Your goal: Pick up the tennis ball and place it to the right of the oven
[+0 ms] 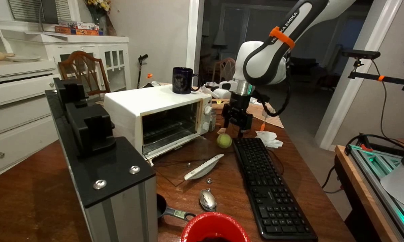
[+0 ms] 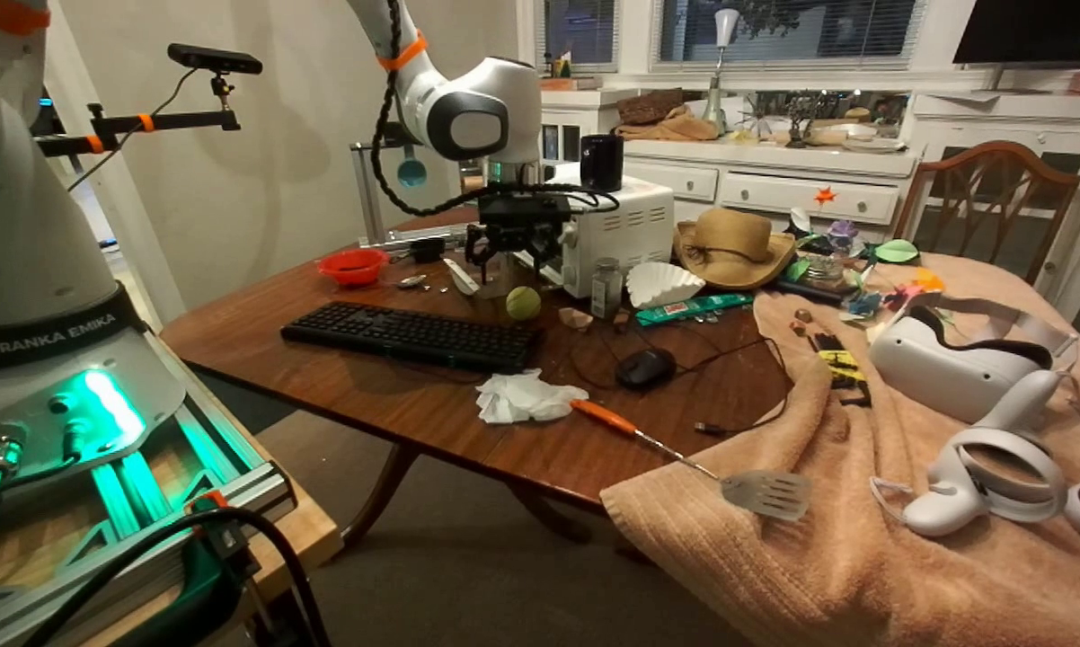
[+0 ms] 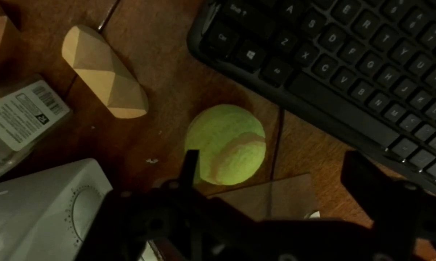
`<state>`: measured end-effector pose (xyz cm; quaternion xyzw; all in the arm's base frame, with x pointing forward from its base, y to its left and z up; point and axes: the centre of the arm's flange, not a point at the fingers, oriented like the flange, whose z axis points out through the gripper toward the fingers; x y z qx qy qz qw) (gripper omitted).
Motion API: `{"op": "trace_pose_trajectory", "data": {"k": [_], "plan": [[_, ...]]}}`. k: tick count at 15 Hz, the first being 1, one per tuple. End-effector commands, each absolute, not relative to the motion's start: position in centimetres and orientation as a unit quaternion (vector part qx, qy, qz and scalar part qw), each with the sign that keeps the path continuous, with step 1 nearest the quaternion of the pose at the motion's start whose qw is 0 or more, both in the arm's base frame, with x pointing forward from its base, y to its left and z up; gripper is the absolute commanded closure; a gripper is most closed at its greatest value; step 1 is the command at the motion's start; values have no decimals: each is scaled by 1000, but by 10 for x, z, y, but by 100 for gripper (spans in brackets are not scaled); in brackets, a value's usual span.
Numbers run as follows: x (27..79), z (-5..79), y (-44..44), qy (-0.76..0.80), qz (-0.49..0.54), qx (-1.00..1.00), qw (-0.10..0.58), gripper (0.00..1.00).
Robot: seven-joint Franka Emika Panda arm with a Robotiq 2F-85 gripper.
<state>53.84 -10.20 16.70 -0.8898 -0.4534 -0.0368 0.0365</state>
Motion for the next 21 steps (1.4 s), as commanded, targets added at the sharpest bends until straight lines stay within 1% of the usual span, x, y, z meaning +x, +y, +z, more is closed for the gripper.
{"op": "trace_pose_trajectory", "data": {"k": [1, 8, 16, 17, 18, 19, 20, 21], "plan": [[546, 149, -108, -468, -59, -881, 39, 0], [551, 130, -112, -470, -80, -878, 32, 0], [552, 113, -106, -478, -83, -874, 33, 0], [553, 112, -106, -478, -84, -874, 31, 6], [553, 111, -106, -479, -84, -874, 30, 15], [554, 110, -106, -479, -84, -873, 29, 26], [554, 110, -107, -479, -85, -873, 27, 30], [554, 110, -107, -480, -86, -873, 26, 36]]}}
